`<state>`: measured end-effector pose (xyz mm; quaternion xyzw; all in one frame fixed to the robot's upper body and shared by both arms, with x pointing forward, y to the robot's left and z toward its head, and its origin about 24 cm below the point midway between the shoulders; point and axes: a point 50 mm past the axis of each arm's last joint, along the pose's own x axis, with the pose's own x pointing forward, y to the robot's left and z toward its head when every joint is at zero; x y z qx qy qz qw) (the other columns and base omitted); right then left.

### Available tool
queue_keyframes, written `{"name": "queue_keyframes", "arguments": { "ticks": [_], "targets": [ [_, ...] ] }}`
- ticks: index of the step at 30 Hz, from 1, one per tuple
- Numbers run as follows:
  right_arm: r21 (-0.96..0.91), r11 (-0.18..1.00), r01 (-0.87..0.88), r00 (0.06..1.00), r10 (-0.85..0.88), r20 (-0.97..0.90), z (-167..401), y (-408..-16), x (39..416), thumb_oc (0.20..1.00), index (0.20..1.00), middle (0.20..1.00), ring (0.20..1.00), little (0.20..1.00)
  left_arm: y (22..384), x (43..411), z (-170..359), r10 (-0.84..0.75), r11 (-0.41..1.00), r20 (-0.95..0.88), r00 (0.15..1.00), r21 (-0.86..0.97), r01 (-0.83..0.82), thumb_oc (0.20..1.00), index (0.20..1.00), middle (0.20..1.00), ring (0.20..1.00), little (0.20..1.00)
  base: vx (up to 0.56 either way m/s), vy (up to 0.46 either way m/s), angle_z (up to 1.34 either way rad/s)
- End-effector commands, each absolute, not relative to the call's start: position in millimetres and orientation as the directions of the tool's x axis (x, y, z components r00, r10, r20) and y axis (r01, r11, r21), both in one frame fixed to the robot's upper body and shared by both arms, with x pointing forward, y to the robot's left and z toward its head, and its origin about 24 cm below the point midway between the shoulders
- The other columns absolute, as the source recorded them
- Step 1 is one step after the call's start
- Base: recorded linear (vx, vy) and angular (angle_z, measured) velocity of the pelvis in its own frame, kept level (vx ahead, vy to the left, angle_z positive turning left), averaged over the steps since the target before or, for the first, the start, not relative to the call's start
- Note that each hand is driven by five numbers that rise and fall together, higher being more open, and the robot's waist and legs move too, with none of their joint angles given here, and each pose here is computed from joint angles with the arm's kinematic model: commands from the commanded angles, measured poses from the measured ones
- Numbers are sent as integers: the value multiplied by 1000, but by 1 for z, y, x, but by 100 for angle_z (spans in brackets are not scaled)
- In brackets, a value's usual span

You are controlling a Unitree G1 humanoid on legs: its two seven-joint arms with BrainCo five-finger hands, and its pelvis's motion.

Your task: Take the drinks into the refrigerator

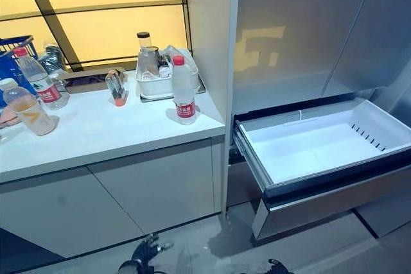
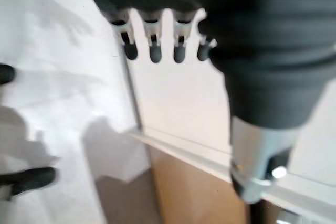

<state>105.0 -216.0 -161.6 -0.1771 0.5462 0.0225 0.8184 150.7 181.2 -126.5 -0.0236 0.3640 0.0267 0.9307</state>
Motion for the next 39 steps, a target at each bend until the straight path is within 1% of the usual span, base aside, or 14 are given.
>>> {"name": "queue_keyframes", "arguments": {
  "ticks": [1, 2, 6, 8, 9, 10, 14, 15, 17, 20, 21, 26, 31, 39],
  "targets": [
    [-272, 934, -232, 453, -144, -880, -157, -215, 122, 1000, 1000, 1000, 1000, 1000, 185, 183, -96, -10, 997, -506, 862, -69, -29, 1000, 1000, 1000, 1000, 1000, 0, 0, 0],
    [-273, 933, -233, 458, -143, -877, -156, -217, 125, 1000, 1000, 1000, 1000, 1000, 187, 188, -81, -41, 997, -435, 900, -83, 6, 1000, 1000, 1000, 1000, 1000, 0, 0, 0],
    [-275, 933, -232, 457, -145, -878, -155, -219, 126, 1000, 1000, 1000, 1000, 1000, 187, 194, -68, -69, 994, -373, 925, -99, 34, 1000, 1000, 1000, 1000, 1000, 0, 0, 0],
    [-273, 933, -235, 458, -141, -878, -154, -220, 129, 1000, 1000, 1000, 1000, 1000, 186, 203, -41, -110, 987, -244, 964, -140, 77, 1000, 1000, 1000, 1000, 1000, 0, 0, 0],
    [-273, 933, -235, 458, -141, -878, -154, -220, 129, 1000, 1000, 1000, 1000, 1000, 186, 203, -41, -110, 987, -244, 963, -140, 77, 1000, 1000, 1000, 1000, 1000, 0, 0, 0],
    [-266, 933, -243, 455, -133, -881, -155, -218, 129, 1000, 1000, 1000, 1000, 1000, 184, 209, -18, -147, 979, -133, 980, -161, 125, 1000, 1000, 1000, 1000, 1000, 0, 0, 0],
    [-256, 931, -259, 448, -119, -886, -156, -213, 128, 1000, 1000, 1000, 1000, 1000, 178, 217, 17, -195, 962, 33, 980, -189, 198, 1000, 1000, 1000, 1000, 1000, 0, 0, 0],
    [-256, 931, -259, 448, -118, -886, -156, -213, 128, 1000, 1000, 1000, 1000, 1000, 178, 217, 17, -195, 962, 33, 980, -189, 198, 1000, 1000, 1000, 1000, 1000, 0, 0, 0],
    [-247, 931, -268, 448, -106, -888, -157, -209, 129, 1000, 1000, 1000, 1000, 1000, 176, 222, 52, -209, 945, 194, 959, -211, 249, 1000, 1000, 1000, 1000, 1000, 0, 0, 0],
    [-242, 929, -278, 447, -98, -889, -157, -206, 129, 1000, 1000, 1000, 1000, 1000, 174, 223, 61, -202, 942, 238, 950, -218, 255, 1000, 1000, 1000, 1000, 1000, 0, 0, 0],
    [-240, 927, -288, 446, -92, -890, -158, -203, 129, 1000, 1000, 1000, 1000, 1000, 171, 226, 76, -189, 934, 308, 932, -237, 267, 1000, 1000, 1000, 1000, 1000, -37, -5, 0],
    [-239, 924, -297, 450, -86, -889, -158, -199, 130, 1000, 1000, 1000, 1000, 1000, 171, 226, 96, -153, 928, 393, 907, -258, 269, 1000, 1000, 1000, 1000, 1000, -7, 0, -1],
    [-232, 918, -321, 445, -69, -893, -159, -192, 129, 1000, 1000, 1000, 1000, 1000, 171, 230, 130, -112, 916, 519, 848, -278, 291, 1000, 1000, 1000, 1000, 1000, 0, 0, 0],
    [-225, 910, -347, 430, -59, -901, -161, -189, 125, 1000, 1000, 1000, 1000, 1000, 172, 243, 162, -52, 920, 620, 783, -276, 280, 1000, 1000, 1000, 1000, 1000, 0, 0, 0]
  ]
}}
